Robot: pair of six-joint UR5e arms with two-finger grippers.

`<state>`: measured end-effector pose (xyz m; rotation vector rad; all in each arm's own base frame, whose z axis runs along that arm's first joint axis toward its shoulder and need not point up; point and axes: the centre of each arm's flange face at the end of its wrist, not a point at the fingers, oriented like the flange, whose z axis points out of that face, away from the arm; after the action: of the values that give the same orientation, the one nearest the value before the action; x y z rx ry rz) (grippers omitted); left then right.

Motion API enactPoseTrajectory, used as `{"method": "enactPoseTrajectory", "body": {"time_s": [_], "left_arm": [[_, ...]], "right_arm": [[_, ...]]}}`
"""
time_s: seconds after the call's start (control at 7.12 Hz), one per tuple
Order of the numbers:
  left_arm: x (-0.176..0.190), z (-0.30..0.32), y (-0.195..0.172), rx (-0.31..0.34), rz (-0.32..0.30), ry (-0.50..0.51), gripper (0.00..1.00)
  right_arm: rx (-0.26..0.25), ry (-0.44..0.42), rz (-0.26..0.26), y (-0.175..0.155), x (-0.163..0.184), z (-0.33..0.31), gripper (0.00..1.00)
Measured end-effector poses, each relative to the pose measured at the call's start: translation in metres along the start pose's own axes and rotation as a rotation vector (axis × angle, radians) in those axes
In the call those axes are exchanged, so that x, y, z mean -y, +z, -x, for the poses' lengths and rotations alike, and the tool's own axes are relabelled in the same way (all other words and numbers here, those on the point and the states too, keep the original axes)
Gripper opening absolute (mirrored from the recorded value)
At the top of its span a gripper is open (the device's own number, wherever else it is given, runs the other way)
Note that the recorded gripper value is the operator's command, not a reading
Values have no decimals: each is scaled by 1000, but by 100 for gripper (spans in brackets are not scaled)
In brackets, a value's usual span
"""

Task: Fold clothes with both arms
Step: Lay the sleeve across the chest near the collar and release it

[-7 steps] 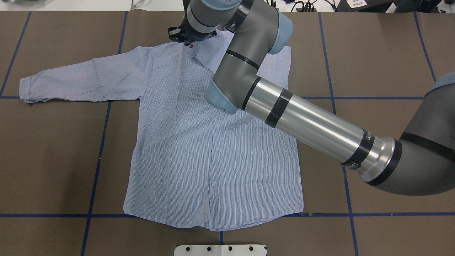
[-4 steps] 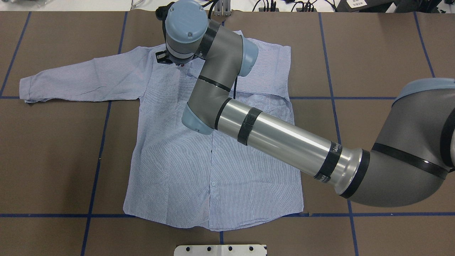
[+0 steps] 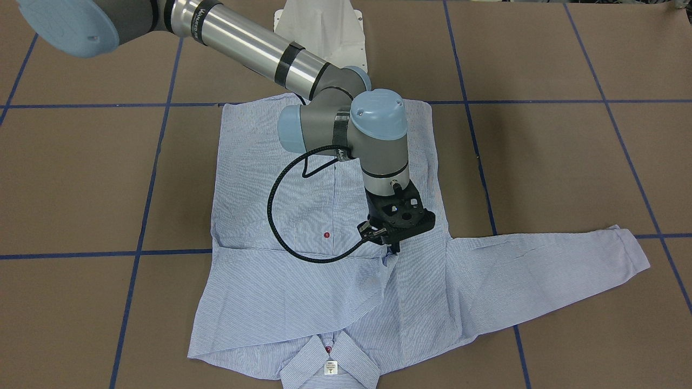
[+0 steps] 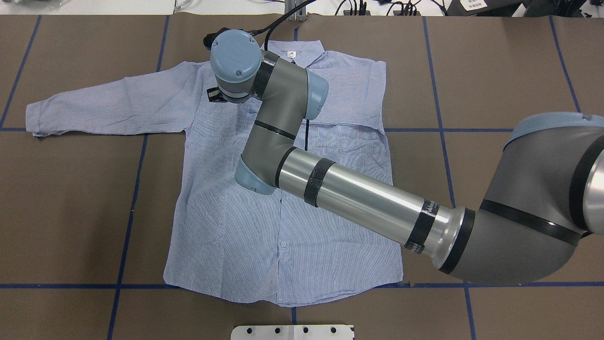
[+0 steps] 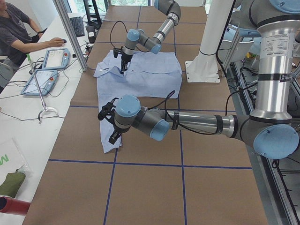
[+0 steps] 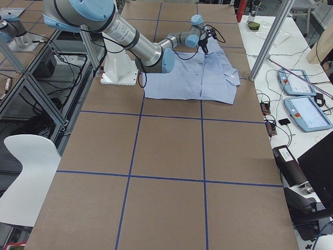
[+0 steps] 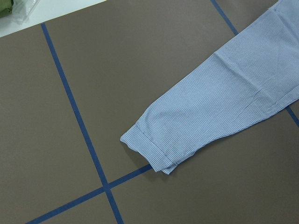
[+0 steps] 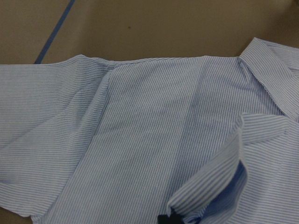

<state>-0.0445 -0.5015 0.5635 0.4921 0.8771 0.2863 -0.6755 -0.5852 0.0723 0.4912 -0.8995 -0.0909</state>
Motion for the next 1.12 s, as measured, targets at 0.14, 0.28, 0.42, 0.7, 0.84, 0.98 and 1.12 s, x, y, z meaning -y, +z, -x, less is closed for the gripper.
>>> {"method": "enactPoseTrajectory", "body": {"time_s": [0.14, 0.28, 0.42, 0.7, 0.84, 0.98, 1.12], "left_arm": [[0, 0, 0, 0, 0, -3, 100], [1, 0, 0, -1, 0, -9, 100], [1, -1, 0, -1, -1, -18, 100], [4, -4, 2, -2, -4, -78, 100], [7, -11, 10, -10, 7, -104, 100], [10, -23, 26, -17, 22, -131, 100], [13, -34, 43, -8, 17, -170, 100]], "right_arm": [[8, -7, -19, -1, -4, 9, 99], [5, -17, -44, 0, -13, 21, 99], [3, -19, -64, -1, -19, 29, 99], [30, 44, -91, -18, -16, 41, 99], [52, 97, -94, -37, -11, 48, 99], [47, 135, -68, -63, -2, 52, 99], [26, 162, -16, -89, 8, 46, 99]]}}
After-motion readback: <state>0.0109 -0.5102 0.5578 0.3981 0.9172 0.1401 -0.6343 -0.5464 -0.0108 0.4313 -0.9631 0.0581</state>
